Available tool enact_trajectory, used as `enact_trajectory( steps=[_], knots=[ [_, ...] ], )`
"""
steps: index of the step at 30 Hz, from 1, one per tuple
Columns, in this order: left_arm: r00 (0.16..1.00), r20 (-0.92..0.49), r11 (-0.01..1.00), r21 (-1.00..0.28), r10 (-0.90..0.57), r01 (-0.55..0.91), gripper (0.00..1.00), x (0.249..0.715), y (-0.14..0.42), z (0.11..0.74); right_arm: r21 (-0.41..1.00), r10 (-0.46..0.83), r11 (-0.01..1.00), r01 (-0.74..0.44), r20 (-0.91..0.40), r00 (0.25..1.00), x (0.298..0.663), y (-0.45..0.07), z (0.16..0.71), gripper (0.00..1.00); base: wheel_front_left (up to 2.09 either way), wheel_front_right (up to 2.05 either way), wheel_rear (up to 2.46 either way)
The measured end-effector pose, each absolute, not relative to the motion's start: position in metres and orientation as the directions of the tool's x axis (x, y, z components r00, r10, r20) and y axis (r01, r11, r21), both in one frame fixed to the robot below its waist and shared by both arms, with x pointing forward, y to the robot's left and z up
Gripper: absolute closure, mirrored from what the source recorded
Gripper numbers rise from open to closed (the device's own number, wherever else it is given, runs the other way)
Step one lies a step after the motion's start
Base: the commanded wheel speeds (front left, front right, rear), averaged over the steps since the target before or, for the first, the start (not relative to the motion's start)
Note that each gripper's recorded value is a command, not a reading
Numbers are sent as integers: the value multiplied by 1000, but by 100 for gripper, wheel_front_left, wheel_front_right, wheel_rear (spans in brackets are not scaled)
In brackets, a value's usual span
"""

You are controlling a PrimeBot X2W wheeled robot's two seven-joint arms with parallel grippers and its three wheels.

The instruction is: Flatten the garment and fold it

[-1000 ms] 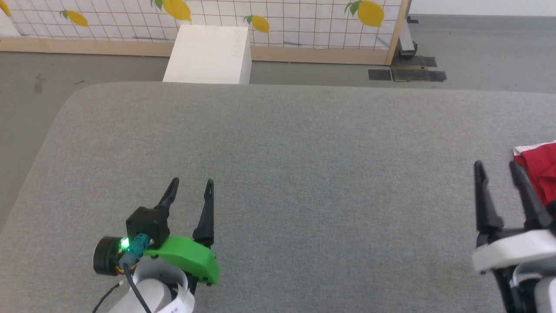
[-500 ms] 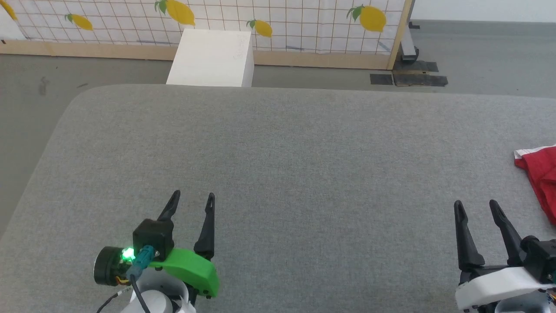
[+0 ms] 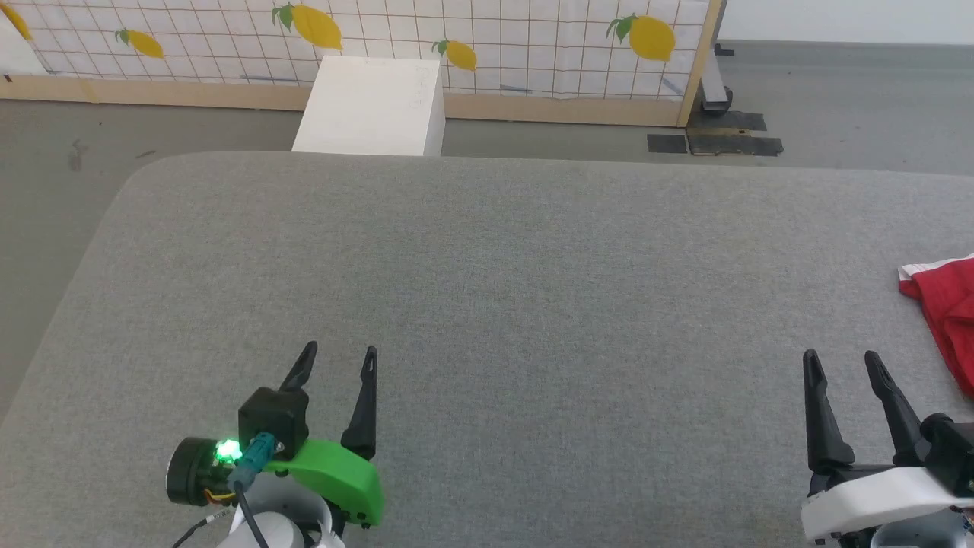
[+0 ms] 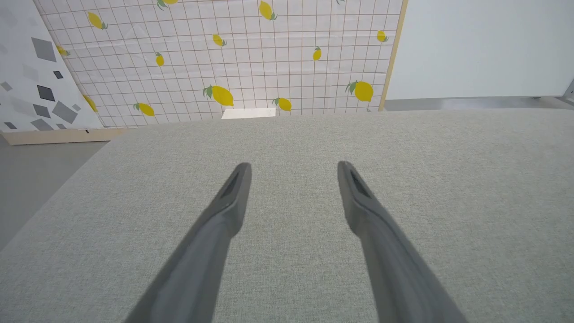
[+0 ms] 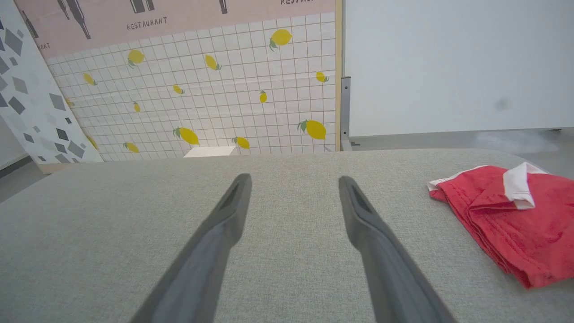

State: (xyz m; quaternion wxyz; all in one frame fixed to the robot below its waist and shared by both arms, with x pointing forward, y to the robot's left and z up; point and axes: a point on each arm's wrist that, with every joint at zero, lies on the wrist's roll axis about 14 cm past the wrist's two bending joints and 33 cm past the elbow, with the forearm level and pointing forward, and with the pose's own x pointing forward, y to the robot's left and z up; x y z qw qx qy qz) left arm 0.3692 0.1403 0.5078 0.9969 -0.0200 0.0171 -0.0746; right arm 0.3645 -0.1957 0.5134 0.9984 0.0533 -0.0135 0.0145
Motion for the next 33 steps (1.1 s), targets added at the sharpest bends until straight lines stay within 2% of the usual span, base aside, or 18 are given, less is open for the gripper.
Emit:
enact_trajectory(
  steps=[4,5,33],
  knots=[
    [988,-41,988,-42,-148,147,0,370,140,505,108,26,994,-28,20,999,365,-196,512,0,0,0,0],
    [988,-42,988,-44,-149,147,100,370,140,505,109,26,994,-28,19,999,365,-196,512,100,0,0,0],
    [989,16,988,-50,-145,146,100,378,139,523,89,43,995,-43,4,999,363,-190,510,100,0,0,0]
  ],
)
